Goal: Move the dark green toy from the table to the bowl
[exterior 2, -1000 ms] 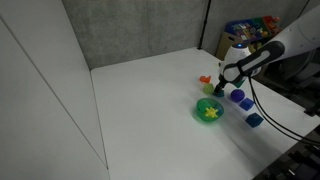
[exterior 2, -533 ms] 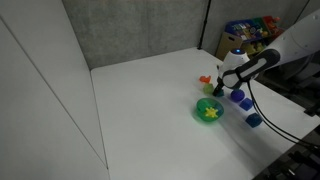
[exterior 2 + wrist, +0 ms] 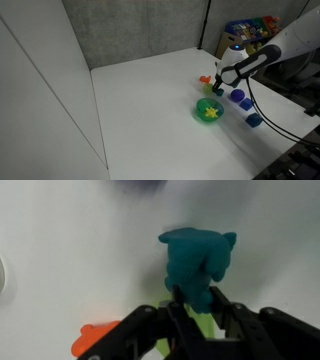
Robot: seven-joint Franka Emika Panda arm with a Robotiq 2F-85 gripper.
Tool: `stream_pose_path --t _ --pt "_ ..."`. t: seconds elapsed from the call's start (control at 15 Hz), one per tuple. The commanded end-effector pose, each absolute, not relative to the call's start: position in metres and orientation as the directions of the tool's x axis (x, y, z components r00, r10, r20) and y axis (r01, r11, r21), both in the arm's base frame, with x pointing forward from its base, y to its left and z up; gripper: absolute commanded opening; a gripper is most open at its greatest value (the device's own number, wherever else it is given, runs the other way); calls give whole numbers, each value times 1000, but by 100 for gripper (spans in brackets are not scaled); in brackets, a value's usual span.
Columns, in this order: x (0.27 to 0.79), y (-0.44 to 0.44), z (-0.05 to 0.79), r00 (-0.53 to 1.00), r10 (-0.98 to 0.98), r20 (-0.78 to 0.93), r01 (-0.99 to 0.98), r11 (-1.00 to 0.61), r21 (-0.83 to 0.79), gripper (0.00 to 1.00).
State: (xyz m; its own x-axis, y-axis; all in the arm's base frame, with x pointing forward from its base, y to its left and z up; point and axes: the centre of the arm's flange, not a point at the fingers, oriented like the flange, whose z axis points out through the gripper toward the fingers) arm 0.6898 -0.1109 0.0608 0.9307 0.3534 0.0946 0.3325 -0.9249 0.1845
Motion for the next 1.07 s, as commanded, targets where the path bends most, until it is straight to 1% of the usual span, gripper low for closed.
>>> stream_pose_path --t 0.0,0.07,0.13,0.47,1.0 --pt "682 -98 107 937 342 75 327 -932 158 10" --pt "682 -94 117 937 341 71 328 -932 154 8" --pt "679 -89 129 938 340 63 329 -933 145 9" --pt "655 -63 170 938 345 31 341 -935 93 9" --pt "615 -5 176 920 391 -5 391 -919 56 10"
